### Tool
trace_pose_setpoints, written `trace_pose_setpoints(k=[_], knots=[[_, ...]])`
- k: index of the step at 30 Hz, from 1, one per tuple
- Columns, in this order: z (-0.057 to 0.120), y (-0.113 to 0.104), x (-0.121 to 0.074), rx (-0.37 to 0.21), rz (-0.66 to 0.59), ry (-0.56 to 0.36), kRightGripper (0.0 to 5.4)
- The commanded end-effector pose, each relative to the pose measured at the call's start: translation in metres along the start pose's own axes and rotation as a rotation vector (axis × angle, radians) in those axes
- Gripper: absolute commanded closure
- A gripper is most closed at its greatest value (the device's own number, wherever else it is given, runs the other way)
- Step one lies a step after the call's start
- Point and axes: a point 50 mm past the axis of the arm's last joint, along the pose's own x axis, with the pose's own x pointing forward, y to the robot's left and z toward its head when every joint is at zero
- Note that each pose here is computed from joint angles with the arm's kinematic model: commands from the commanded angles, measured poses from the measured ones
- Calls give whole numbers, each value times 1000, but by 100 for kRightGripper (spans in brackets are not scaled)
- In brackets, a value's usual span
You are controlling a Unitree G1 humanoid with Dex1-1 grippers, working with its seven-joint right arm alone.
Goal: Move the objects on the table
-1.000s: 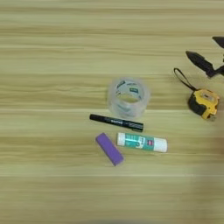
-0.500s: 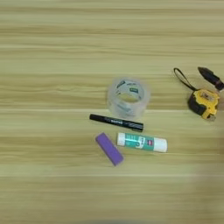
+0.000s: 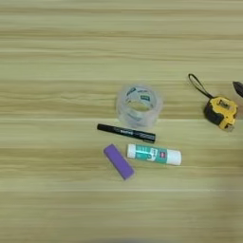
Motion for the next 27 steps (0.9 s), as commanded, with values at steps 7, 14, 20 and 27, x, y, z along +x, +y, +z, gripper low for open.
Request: trace_pose_setpoints(k=[7, 14, 20, 27], knots=[[16, -26, -5, -249, -127, 55, 4], [9, -15, -4, -348, -35, 77, 4], [6, -2, -2, -387, 66, 64, 4], [11, 7, 1, -394, 127, 18, 4]])
